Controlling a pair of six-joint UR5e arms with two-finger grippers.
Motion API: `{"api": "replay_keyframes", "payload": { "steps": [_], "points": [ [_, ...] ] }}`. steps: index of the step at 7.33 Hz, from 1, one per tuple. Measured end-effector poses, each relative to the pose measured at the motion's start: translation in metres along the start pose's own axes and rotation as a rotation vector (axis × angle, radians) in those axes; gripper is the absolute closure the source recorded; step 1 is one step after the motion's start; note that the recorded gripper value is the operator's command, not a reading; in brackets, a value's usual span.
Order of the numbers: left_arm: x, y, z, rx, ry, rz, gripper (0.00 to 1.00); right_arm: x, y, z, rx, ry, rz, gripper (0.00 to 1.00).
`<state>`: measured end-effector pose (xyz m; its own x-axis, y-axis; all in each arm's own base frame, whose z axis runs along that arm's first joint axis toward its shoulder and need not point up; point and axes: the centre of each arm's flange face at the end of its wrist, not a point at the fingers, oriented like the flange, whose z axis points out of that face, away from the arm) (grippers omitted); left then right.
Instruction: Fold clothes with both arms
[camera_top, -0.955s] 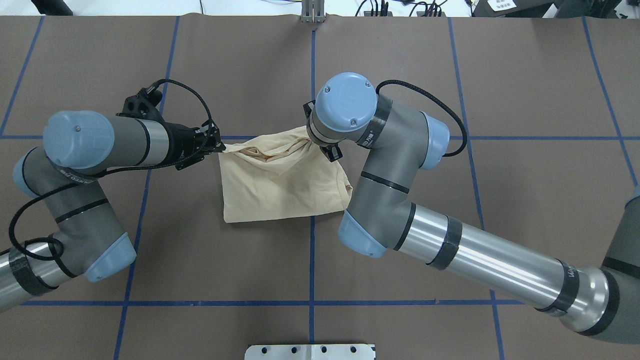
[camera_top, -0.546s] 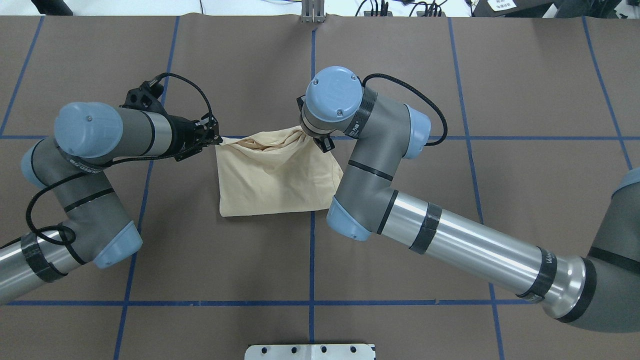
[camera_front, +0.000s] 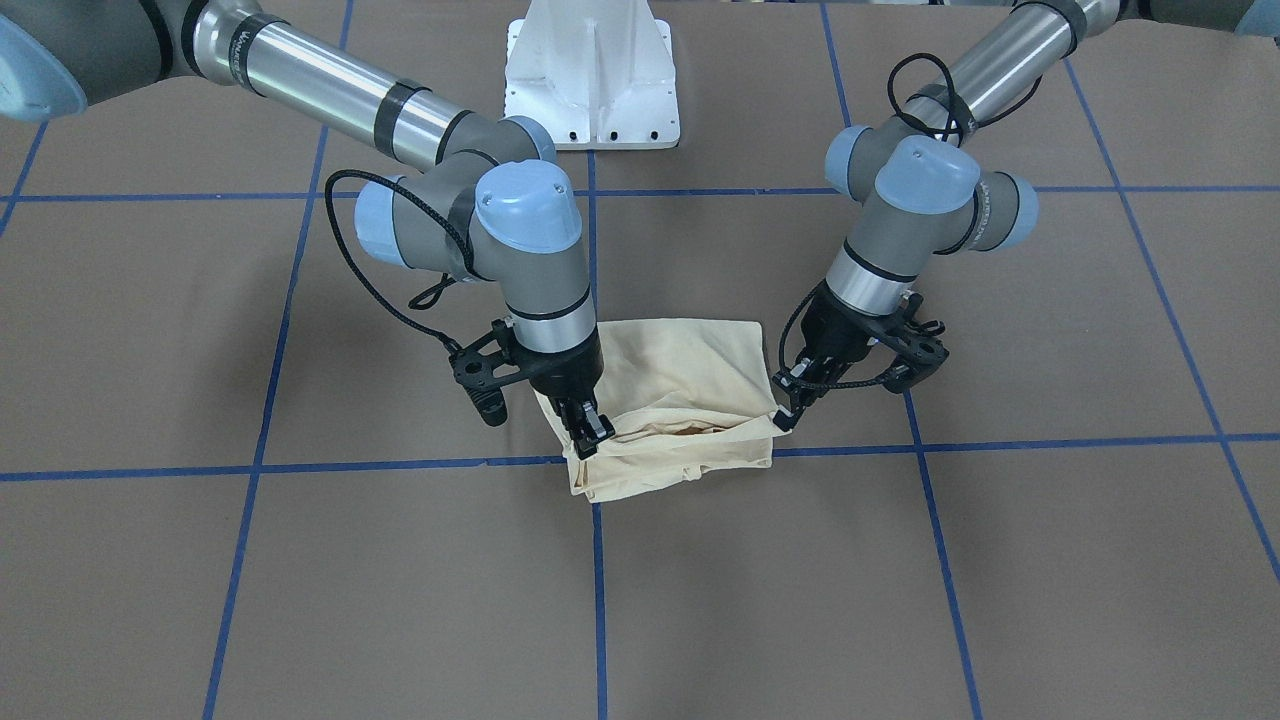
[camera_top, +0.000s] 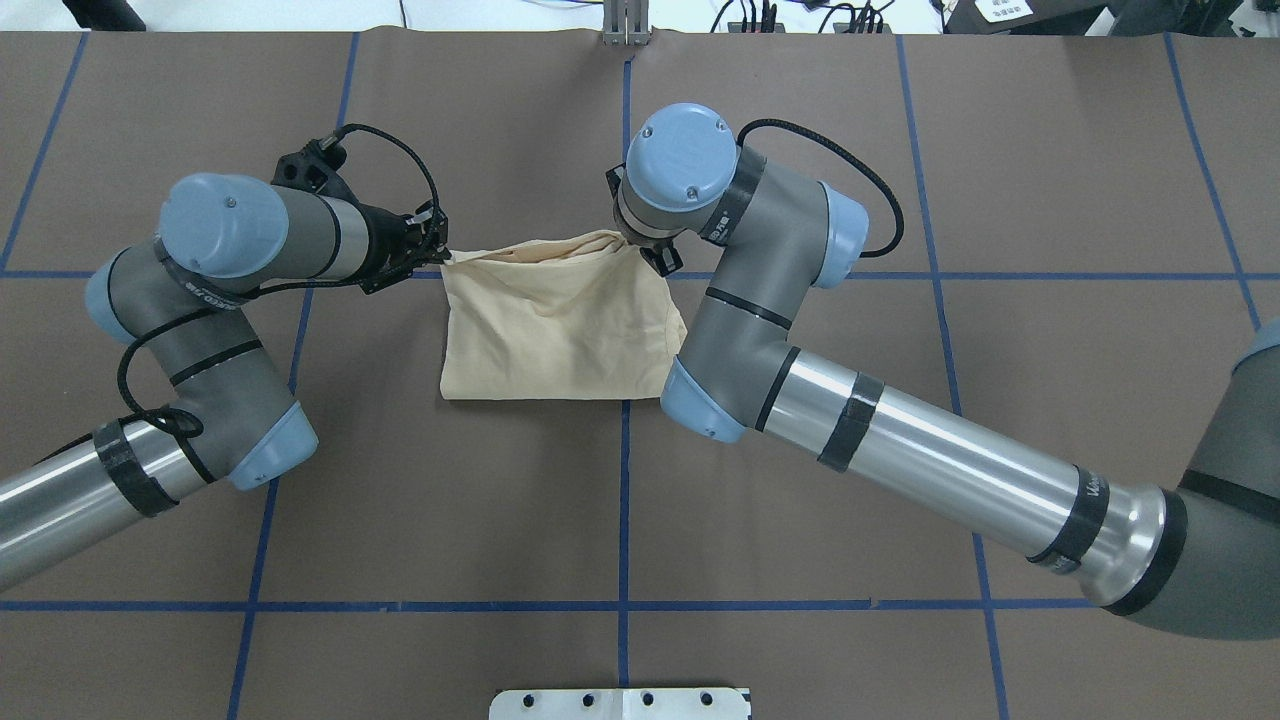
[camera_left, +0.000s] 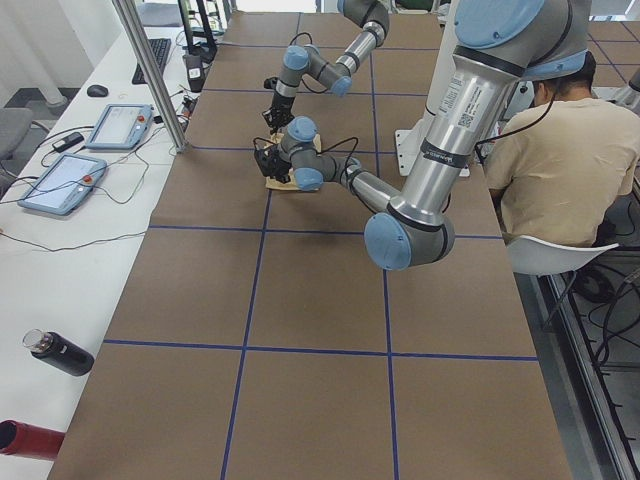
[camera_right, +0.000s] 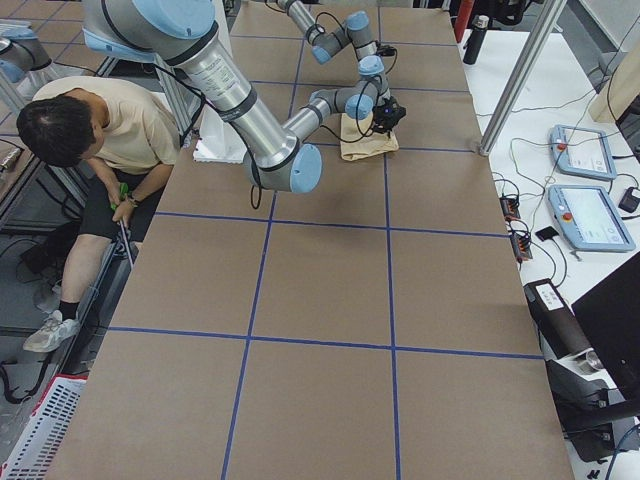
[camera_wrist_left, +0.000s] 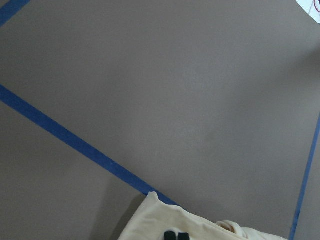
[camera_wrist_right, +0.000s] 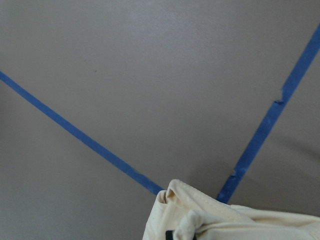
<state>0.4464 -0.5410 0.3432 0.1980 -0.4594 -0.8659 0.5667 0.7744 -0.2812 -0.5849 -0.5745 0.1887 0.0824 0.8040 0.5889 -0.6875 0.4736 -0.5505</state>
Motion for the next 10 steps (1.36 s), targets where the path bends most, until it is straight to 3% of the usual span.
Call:
{"api": "replay_keyframes", "payload": {
  "steps": [1, 5, 7, 8, 10],
  "points": [
    [-0.001, -0.017, 0.006, 0.020, 0.001, 0.016, 0.60, -0.024, -0.011, 0.002, 0.008, -0.002, -0.007, 0.00],
    [0.002, -0.047, 0.005, 0.055, 0.019, 0.058, 0.61, -0.072, -0.053, -0.010, 0.029, -0.009, -0.067, 0.00],
    [0.007, -0.060, -0.005, 0.069, 0.028, 0.155, 0.61, -0.070, -0.075, -0.013, 0.009, 0.013, -0.132, 0.00],
    [0.008, -0.069, -0.014, 0.065, 0.027, 0.242, 0.60, -0.058, -0.111, -0.016, -0.021, 0.039, -0.190, 0.00],
    [-0.008, -0.103, -0.051, -0.006, 0.032, 0.389, 0.60, -0.016, -0.222, -0.045, -0.085, 0.072, -0.324, 0.00]
  ]
}}
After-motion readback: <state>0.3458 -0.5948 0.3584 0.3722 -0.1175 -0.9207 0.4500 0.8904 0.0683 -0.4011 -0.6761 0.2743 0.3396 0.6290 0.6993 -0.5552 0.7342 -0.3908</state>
